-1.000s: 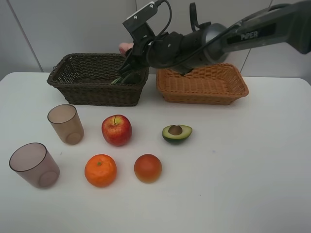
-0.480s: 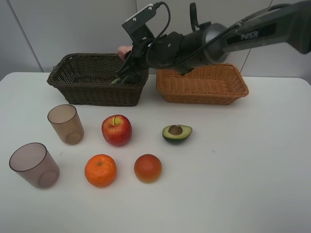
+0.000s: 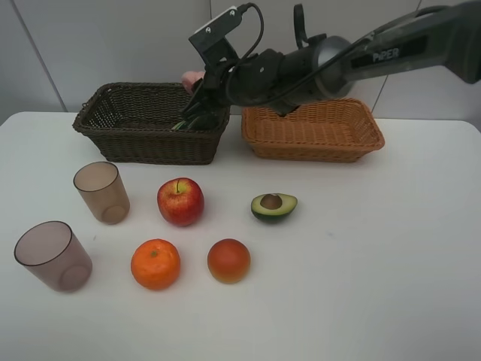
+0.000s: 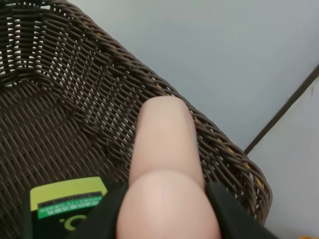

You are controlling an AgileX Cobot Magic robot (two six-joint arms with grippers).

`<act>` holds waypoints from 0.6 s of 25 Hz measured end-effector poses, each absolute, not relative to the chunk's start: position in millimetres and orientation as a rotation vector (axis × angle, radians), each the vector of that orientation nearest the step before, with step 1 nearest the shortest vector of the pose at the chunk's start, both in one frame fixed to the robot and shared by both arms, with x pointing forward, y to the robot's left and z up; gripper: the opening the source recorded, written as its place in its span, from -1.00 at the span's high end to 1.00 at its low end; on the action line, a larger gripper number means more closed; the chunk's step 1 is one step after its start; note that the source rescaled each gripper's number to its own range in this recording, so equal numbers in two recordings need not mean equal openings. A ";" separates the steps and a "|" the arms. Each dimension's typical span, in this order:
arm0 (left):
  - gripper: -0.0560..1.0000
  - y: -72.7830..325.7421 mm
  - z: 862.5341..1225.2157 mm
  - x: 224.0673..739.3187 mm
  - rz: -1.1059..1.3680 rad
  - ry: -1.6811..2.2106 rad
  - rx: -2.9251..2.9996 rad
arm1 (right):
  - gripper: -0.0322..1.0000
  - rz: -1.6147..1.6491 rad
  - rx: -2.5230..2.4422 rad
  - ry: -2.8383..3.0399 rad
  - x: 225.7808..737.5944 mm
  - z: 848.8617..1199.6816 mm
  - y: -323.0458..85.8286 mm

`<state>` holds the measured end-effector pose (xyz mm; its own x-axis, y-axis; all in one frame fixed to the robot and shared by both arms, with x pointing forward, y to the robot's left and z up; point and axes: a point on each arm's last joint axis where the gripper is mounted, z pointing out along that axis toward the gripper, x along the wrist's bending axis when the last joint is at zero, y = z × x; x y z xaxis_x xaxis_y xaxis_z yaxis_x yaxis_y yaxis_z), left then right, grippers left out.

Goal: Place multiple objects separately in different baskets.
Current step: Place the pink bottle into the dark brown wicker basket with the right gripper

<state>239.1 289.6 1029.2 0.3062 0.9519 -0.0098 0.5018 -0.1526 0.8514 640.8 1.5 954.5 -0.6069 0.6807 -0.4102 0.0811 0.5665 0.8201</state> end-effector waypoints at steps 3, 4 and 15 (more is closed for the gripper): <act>-0.89 289.6 1029.2 239.1 0.719 1.308 1.784 | 0.94 1.027 0.615 2.053 640.8 954.4 1.4; -0.89 289.6 1029.2 239.1 0.719 1.308 1.784 | 0.94 1.028 0.616 2.053 640.8 954.4 1.4; -0.89 289.6 1029.2 239.1 0.719 1.308 1.784 | 0.94 1.033 0.635 2.050 640.9 954.4 1.1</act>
